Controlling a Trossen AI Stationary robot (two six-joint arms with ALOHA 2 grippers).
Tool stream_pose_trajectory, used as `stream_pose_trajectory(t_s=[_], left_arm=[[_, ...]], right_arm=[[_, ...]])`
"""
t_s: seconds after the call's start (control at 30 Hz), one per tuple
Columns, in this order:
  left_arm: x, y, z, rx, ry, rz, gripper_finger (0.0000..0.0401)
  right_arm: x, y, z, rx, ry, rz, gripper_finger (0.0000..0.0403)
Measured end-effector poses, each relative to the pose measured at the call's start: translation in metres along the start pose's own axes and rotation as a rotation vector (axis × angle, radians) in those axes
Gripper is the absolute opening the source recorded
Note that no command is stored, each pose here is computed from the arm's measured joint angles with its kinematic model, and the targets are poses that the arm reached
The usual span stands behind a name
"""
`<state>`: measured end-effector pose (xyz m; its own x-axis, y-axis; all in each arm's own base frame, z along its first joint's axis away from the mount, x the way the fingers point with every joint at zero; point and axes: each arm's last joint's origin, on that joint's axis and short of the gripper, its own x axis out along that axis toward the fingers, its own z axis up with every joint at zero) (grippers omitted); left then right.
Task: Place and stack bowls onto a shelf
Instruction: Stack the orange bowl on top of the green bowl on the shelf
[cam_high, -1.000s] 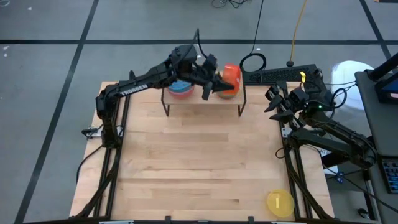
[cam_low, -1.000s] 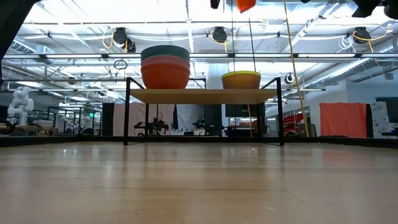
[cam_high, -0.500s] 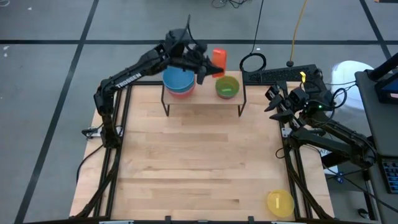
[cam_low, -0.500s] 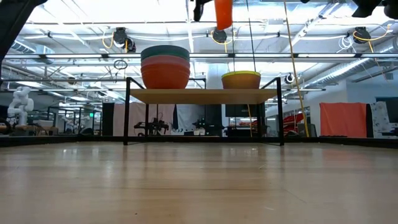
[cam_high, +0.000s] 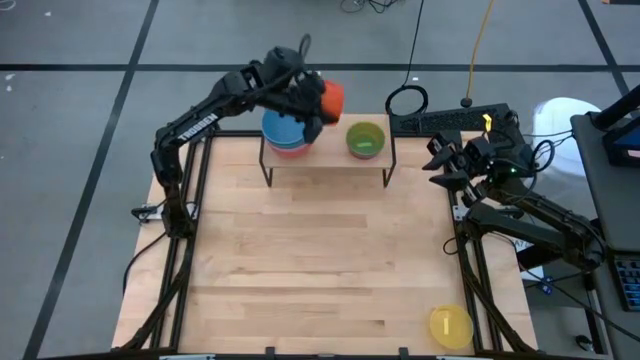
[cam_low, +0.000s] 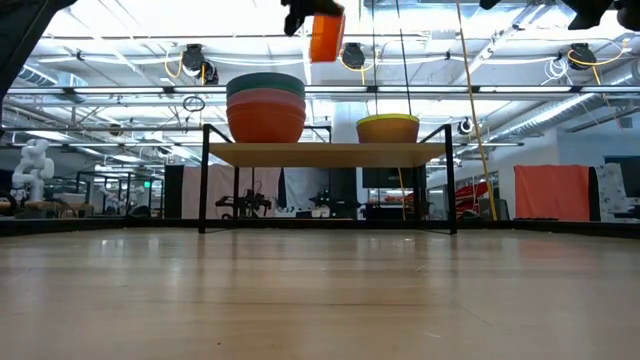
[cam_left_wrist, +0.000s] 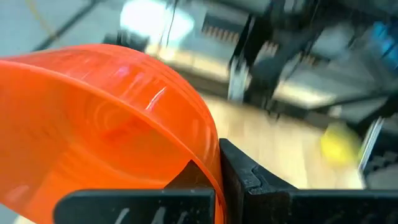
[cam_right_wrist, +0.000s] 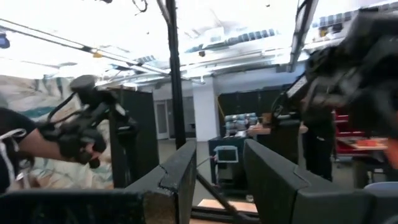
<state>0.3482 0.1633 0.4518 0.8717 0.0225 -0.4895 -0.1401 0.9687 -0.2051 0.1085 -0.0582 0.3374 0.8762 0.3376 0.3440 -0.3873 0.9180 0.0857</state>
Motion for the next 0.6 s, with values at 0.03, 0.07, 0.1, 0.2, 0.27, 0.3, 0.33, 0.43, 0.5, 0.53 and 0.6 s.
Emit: stream_pose_trajectory(t_s=[0.03,0.07,0.1,0.2,0.27,0.3,0.33,0.43,0.5,0.53,0.6], left_arm=[[0.002,-0.004,-0.004,0.008,0.040,0.012,0.0003],[0.003,-0.008,-0.007,0.016,0.072,0.019,0.0003],[0.005,-0.014,-0.009,0.028,0.095,0.016,0.0003],[0.011,-0.033,-0.013,0.080,0.133,-0.003,0.0003],[0.014,-0.044,-0.015,0.096,0.149,-0.025,0.0003],[0.015,-0.050,-0.017,0.101,0.160,-0.033,0.0003],[0.017,-0.056,-0.018,0.105,0.173,-0.040,0.0003],[0.022,-0.075,-0.026,0.129,0.230,-0.036,0.0003],[0.025,-0.088,-0.035,0.145,0.291,-0.042,0.0003],[0.027,-0.095,-0.039,0.152,0.323,-0.052,0.0003],[0.029,-0.109,-0.048,0.168,0.382,-0.079,0.0003]], right_arm=[[0.000,0.000,0.000,-0.001,-0.007,-0.010,0.0125],[0.000,0.000,0.000,-0.001,-0.009,-0.012,0.0125],[0.000,0.000,0.000,-0.005,-0.010,-0.013,0.0125],[0.000,0.000,0.000,-0.020,-0.010,-0.012,0.0125],[0.000,-0.001,0.000,-0.019,-0.012,-0.018,0.0125],[0.000,-0.001,0.000,-0.013,-0.019,-0.035,0.0125],[0.000,-0.002,0.000,-0.005,-0.022,-0.050,0.0125],[0.000,-0.007,-0.005,0.054,-0.009,-0.112,0.0125],[-0.001,-0.011,-0.010,0.103,0.012,-0.155,0.0125],[-0.001,-0.013,-0.013,0.126,0.028,-0.168,0.0125],[0.000,-0.017,-0.017,0.164,0.055,-0.185,0.0125]])
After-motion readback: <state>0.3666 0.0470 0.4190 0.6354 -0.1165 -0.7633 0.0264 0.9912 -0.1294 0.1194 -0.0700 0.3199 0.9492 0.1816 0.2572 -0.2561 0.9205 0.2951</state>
